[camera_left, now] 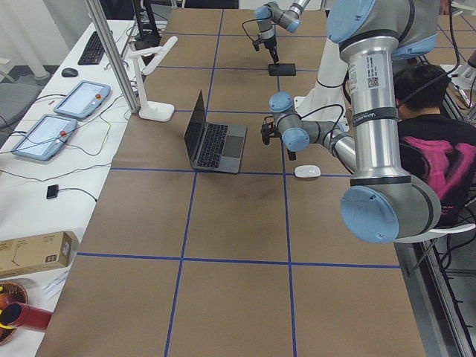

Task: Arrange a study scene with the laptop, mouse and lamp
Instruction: 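Hold the mousepad edge and drag it slightly with the right gripper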

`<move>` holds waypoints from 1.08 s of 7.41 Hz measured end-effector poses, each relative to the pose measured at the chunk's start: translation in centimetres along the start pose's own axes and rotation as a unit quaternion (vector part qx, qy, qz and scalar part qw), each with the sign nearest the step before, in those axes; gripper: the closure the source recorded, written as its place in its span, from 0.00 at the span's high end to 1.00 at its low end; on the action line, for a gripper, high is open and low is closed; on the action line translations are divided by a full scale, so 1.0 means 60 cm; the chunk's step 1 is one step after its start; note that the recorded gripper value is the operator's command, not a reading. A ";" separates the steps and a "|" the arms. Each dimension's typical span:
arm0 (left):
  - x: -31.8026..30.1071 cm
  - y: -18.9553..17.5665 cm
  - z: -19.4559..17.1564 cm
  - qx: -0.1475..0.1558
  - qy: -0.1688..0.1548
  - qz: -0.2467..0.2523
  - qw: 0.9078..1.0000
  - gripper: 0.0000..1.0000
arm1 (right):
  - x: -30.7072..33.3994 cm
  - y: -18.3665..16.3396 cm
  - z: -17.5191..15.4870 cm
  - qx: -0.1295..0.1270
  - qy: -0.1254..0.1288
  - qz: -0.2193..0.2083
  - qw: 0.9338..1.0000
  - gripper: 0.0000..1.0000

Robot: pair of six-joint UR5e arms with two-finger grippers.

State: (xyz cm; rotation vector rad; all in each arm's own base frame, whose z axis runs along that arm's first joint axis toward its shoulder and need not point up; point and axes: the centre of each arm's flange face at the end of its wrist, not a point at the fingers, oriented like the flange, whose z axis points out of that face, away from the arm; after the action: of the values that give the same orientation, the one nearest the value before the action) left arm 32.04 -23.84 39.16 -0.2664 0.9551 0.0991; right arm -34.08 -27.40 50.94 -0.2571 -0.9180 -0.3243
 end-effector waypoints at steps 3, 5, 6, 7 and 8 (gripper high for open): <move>0.000 0.000 -0.001 0.000 0.000 0.000 1.000 0.95 | 0.000 0.000 0.002 -0.003 0.003 0.002 1.000 0.24; 0.000 0.000 -0.001 0.001 0.000 0.000 1.000 0.95 | 0.000 0.001 0.002 -0.003 0.003 -0.006 1.000 0.14; 0.000 0.001 -0.002 0.000 0.000 0.000 1.000 0.94 | 0.001 0.000 0.000 -0.002 0.003 -0.016 1.000 0.13; -0.001 0.001 -0.002 0.001 0.000 0.000 1.000 0.94 | 0.002 -0.002 -0.003 0.000 0.003 -0.021 1.000 0.13; -0.002 0.001 -0.003 0.001 0.000 -0.001 1.000 0.94 | 0.003 -0.004 -0.007 0.003 0.002 -0.025 1.000 0.12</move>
State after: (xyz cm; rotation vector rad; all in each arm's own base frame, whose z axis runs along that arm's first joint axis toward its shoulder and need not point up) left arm 31.81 -23.82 39.14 -0.2657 0.9550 0.0971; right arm -33.76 -27.78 50.84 -0.2271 -0.9222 -0.3680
